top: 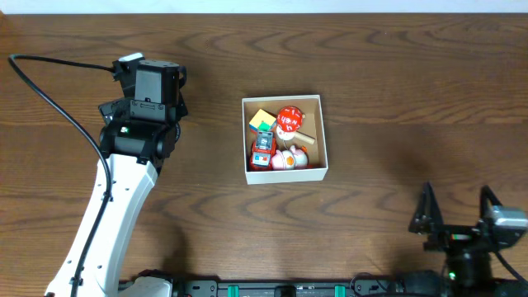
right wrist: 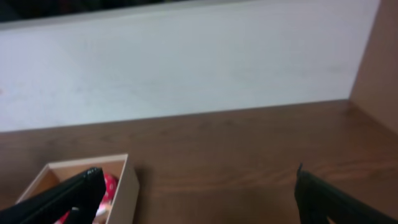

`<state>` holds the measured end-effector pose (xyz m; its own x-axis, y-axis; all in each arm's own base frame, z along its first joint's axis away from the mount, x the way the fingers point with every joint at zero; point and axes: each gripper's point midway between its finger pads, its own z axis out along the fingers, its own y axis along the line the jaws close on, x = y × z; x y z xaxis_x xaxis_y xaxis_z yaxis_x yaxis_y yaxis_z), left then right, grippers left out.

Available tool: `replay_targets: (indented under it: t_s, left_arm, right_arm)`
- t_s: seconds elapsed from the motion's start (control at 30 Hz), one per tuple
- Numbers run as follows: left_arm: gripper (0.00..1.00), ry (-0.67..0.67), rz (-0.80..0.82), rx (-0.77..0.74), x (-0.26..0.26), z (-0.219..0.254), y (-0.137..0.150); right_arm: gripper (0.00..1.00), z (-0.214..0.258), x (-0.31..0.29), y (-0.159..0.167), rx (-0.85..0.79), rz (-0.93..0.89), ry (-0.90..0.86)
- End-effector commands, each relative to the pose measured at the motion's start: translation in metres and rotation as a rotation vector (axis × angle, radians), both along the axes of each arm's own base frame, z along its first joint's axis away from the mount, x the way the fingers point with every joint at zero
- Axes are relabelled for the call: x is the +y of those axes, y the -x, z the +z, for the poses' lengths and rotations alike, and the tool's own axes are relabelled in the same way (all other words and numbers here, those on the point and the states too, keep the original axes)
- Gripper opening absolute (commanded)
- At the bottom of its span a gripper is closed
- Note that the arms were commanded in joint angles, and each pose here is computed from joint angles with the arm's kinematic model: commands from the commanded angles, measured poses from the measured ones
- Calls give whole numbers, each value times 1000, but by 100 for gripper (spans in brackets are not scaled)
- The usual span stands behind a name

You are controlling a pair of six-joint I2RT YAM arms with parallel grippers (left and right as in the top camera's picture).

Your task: Pack container

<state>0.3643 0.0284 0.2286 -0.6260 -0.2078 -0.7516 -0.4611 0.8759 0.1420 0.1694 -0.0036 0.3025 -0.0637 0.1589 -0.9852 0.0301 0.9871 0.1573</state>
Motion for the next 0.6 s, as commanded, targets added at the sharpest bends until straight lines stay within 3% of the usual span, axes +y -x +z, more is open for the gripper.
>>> replay_targets:
  t_s: [0.0,0.57]
  left_arm:
    - [98,-3,25,-28,4,9,0]
    - [98,-3,25,-26,4,8,1]
  right_arm:
    - [99,-23,2,-11,-13,6,-16]
    - [99,-112,6,-68,-11,16,-7]
